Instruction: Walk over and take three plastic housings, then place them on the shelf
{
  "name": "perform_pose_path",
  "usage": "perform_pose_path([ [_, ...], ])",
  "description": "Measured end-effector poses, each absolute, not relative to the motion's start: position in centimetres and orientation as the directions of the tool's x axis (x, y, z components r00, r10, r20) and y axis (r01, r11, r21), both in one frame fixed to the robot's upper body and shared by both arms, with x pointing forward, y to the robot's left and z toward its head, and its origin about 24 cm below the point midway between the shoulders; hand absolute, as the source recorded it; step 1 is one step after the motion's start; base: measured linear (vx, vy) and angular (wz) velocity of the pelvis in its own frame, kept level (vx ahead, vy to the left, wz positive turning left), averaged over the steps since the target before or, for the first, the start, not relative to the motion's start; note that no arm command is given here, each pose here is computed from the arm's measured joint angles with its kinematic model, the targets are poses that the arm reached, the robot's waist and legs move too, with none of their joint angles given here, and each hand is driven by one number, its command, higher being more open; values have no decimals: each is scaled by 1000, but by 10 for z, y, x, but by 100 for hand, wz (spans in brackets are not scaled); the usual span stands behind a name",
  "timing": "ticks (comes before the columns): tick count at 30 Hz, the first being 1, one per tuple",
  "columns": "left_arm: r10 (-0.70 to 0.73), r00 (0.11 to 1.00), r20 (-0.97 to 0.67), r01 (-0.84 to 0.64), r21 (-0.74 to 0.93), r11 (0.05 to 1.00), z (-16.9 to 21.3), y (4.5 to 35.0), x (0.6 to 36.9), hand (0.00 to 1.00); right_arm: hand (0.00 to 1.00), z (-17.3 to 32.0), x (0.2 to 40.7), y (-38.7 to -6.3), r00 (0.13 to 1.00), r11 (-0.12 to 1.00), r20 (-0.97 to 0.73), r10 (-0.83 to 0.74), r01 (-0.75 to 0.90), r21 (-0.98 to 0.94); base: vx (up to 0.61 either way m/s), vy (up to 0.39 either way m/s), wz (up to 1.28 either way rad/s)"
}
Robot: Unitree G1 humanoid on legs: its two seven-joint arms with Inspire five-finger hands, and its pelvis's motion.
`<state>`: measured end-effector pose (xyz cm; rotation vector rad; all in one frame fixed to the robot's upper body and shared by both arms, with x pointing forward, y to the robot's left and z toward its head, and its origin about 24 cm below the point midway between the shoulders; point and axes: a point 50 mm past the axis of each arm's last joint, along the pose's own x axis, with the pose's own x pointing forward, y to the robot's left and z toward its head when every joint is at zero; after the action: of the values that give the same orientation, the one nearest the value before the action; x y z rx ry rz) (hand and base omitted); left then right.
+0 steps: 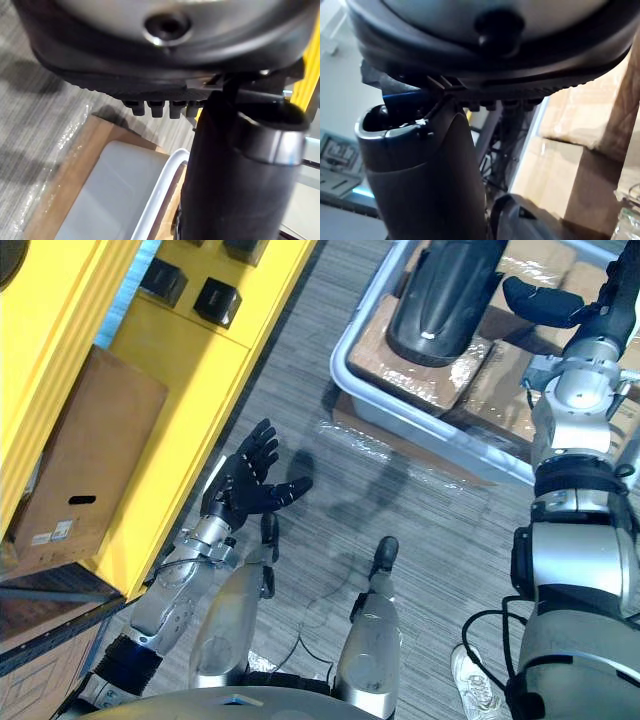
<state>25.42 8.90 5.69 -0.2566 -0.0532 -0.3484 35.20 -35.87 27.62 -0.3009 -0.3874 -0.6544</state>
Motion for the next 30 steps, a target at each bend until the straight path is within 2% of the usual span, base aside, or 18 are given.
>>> perform_pose_path([
  [6,-332,941,58,336,-263,904,49,87,253,100,100,283,362,-356,758,725,339,-557,643,-246,-36,-3,6],
  [12,-385,921,56,386,-259,885,48,73,252,100,100,257,357,-375,737,672,134,-663,664,-328,-10,-8,1],
  [19,-384,923,-9,368,-265,891,33,67,249,100,100,264,356,-379,732,639,67,-678,633,-437,-23,-31,-2],
  [20,-386,922,-12,369,-265,891,33,66,249,100,0,263,356,-379,734,640,57,-676,624,-448,-23,-38,3],
  [30,-372,927,-53,346,-260,901,24,65,248,100,0,272,335,-406,673,556,36,-739,639,-532,-5,-35,2],
])
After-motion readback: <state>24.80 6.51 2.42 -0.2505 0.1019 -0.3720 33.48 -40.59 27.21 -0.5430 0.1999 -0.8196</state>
